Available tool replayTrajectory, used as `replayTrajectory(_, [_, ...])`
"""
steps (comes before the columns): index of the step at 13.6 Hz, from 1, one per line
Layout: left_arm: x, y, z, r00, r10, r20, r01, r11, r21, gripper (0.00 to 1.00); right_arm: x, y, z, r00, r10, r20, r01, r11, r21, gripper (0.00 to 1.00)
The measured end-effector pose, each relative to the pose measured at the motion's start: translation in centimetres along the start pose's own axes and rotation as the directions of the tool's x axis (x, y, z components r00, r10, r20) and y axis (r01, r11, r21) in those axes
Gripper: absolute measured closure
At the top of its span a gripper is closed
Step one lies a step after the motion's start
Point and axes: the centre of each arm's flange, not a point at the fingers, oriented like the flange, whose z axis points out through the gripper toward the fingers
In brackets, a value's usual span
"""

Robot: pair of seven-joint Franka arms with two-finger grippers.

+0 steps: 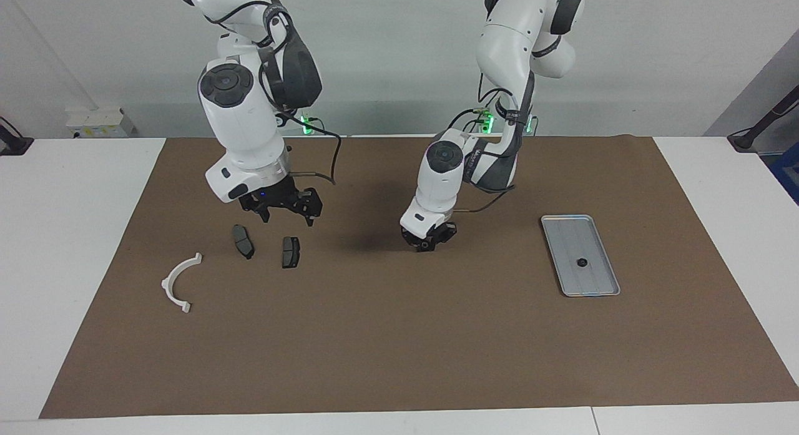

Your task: Place bearing gear from tray to pile

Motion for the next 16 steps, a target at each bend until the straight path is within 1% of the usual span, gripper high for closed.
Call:
replayTrajectory(2, [-0.3, 0.4, 0.0, 1.000, -0.004, -0.002, 0.004, 1.000, 0.000, 0.65, 0.0, 0.0, 0.0, 1.000, 0.000, 0.000, 0.000, 1.000, 0.000, 0.00])
replayTrajectory(3, [-0.4, 0.5, 0.1, 1.000, -0.007, -0.002, 0.007, 1.000, 0.001, 0.60, 0.0, 0.0, 0.0, 1.000, 0.000, -0.001, 0.000, 1.000, 0.000, 0.00])
replayTrajectory(5, [-0.2, 0.3, 0.0, 1.000, -0.020, -0.003, 0.020, 1.000, 0.003, 0.35, 0.0, 0.0, 0.0, 1.000, 0.000, -0.001, 0.000, 1.000, 0.000, 0.00])
replayTrajectory(6, [0.3, -0.2, -0.1, 1.000, -0.030, -0.005, 0.030, 1.000, 0.008, 0.25, 0.0, 0.0, -0.1, 1.000, 0.000, -0.002, 0.000, 1.000, 0.001, 0.00])
replayTrajectory(8, [1.3, -1.4, -1.2, 0.999, -0.053, -0.009, 0.053, 0.998, 0.020, 0.01, 0.0, -0.3, -0.4, 1.000, 0.002, -0.009, -0.002, 1.000, 0.004, 0.00])
replayTrajectory(10, [2.3, -3.5, -3.3, 0.996, -0.089, -0.006, 0.089, 0.995, 0.036, 0.00, -0.3, -1.3, -0.3, 0.999, 0.036, -0.006, -0.036, 0.999, 0.005, 0.00])
replayTrajectory(12, [4.1, -7.5, -5.8, 0.994, -0.106, -0.011, 0.107, 0.994, 0.036, 0.00, -1.0, -4.0, 0.5, 0.997, 0.083, 0.003, -0.083, 0.997, 0.005, 0.00])
replayTrajectory(14, [6.4, -13.6, -8.2, 0.996, -0.092, -0.022, 0.093, 0.995, 0.029, 0.00, -1.8, -7.8, 1.3, 0.991, 0.132, -0.010, -0.133, 0.991, -0.007, 0.00])
replayTrajectory(16, [8.4, -20.9, -9.6, 0.998, -0.059, -0.022, 0.059, 0.998, 0.031, 0.00, -2.7, -12.0, 2.4, 0.984, 0.176, -0.028, -0.177, 0.984, -0.023, 0.00])
